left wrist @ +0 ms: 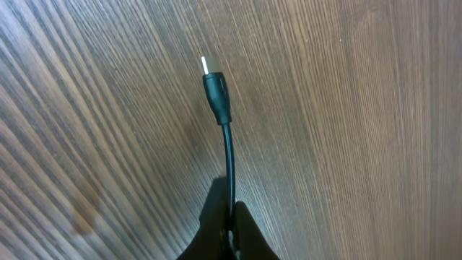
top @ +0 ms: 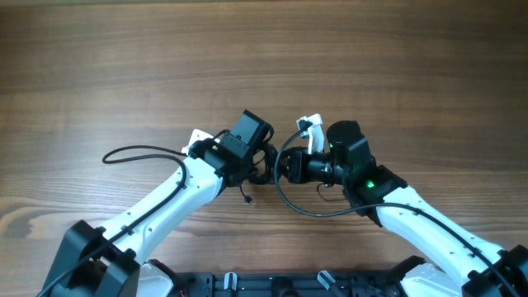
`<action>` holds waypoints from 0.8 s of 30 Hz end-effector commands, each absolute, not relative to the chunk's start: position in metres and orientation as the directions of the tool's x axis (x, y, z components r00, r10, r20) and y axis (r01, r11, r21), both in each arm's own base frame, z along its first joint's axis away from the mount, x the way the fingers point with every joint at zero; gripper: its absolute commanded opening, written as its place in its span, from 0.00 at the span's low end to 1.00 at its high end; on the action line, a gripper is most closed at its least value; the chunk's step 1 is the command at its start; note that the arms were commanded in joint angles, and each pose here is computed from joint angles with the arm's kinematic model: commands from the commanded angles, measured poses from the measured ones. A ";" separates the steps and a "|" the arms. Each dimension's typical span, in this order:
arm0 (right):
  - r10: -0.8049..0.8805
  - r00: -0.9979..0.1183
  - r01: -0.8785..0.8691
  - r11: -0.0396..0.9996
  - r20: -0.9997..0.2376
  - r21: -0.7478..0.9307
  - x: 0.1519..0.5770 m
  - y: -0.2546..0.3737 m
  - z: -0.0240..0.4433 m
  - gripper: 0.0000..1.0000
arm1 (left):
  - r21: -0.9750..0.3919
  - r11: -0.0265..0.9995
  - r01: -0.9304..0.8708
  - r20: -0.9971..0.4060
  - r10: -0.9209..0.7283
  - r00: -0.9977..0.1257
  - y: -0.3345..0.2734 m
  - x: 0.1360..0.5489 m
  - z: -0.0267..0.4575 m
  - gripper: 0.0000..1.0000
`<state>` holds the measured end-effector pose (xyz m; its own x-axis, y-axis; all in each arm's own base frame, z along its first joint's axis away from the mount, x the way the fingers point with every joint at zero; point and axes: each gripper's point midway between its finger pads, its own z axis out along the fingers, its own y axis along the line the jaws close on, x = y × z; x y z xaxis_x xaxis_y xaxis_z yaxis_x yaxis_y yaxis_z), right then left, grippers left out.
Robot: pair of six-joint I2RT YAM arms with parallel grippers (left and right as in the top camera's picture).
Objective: Untangle cables
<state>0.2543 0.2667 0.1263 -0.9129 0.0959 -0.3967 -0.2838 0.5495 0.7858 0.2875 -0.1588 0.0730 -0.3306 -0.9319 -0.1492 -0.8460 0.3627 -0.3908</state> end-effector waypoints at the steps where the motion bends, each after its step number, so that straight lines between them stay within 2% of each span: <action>1: 0.142 -0.901 -0.241 0.623 -0.410 0.744 0.265 0.257 0.116 0.05 | -0.422 0.340 -0.840 -0.119 -0.940 -0.321 -0.160 0.286 0.087 0.04; 6: 0.136 -0.908 -0.234 0.621 -0.397 0.748 0.263 0.257 0.114 0.05 | -0.437 0.344 -0.831 -0.231 -0.936 -0.266 -0.129 0.279 0.110 0.04; 12: 0.145 -0.911 -0.220 0.619 -0.385 0.754 0.263 0.257 0.114 0.05 | -0.507 0.420 -0.752 -0.168 -0.904 -0.392 -0.146 0.273 0.138 0.04; 14: 0.150 -0.914 -0.212 0.618 -0.378 0.757 0.263 0.257 0.114 0.05 | -0.502 0.433 -0.749 -0.190 -0.900 -0.393 -0.142 0.272 0.139 0.04; 21: 0.145 -0.922 -0.194 0.630 -0.359 0.752 0.259 0.255 0.109 0.05 | -0.439 0.474 -0.763 -0.487 -0.839 -0.241 -0.074 0.267 0.161 0.04; 22: 0.144 -0.922 -0.194 0.629 -0.359 0.752 0.259 0.255 0.109 0.05 | -0.423 0.527 -0.737 -0.546 -0.797 -0.257 -0.067 0.269 0.170 0.04; 24: 0.144 -0.923 -0.193 0.629 -0.357 0.753 0.259 0.255 0.109 0.05 | -0.409 0.565 -0.716 -0.577 -0.768 -0.276 -0.067 0.271 0.174 0.04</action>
<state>0.2568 0.2542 0.1081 -0.9240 0.1336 -0.3584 -0.2008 0.6279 0.7519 0.2649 -0.0811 0.1571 -0.2847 -0.8397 -0.4625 -0.7562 0.4932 -0.4300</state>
